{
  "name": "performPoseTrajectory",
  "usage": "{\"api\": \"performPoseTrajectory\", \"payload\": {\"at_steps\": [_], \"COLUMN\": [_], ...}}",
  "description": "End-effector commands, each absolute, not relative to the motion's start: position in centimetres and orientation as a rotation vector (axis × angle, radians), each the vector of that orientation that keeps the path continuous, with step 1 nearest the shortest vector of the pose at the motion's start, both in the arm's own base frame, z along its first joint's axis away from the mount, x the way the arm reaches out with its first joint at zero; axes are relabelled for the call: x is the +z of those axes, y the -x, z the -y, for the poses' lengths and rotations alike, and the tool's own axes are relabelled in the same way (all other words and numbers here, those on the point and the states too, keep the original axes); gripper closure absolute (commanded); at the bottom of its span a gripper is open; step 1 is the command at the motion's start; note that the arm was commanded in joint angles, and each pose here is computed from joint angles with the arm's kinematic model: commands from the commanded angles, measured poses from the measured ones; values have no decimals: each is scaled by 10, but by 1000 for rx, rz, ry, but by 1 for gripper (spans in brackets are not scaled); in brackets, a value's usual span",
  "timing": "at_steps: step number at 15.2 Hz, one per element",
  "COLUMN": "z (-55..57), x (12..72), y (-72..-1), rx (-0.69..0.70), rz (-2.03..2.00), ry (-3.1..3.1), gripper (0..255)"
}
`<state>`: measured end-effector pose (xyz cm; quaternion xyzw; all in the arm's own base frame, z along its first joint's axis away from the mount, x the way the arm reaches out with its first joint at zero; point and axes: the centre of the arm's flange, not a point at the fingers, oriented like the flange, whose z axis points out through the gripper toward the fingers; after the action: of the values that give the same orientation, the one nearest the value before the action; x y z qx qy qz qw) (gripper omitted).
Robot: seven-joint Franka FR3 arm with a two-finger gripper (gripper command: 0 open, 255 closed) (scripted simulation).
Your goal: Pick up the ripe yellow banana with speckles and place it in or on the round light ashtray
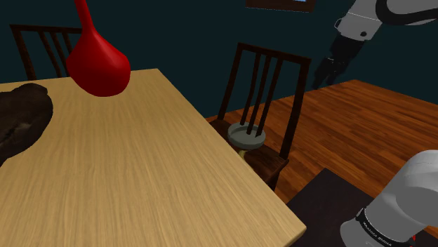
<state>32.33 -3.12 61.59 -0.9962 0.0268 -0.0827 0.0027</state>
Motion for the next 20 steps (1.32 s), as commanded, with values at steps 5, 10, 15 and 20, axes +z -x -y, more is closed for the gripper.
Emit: {"api": "performPoseTrajectory", "payload": {"at_steps": [5,10,15,20], "z": [2,-35,-72,-108], "x": [574,521,469,417], "y": [-334,-348,-364,-381], "rx": [-259,-258,-257,-256], "rz": [-129,-184,-239,-294], "ry": [3118,3109,3098,3087], "gripper": [0,0,0,0]}}
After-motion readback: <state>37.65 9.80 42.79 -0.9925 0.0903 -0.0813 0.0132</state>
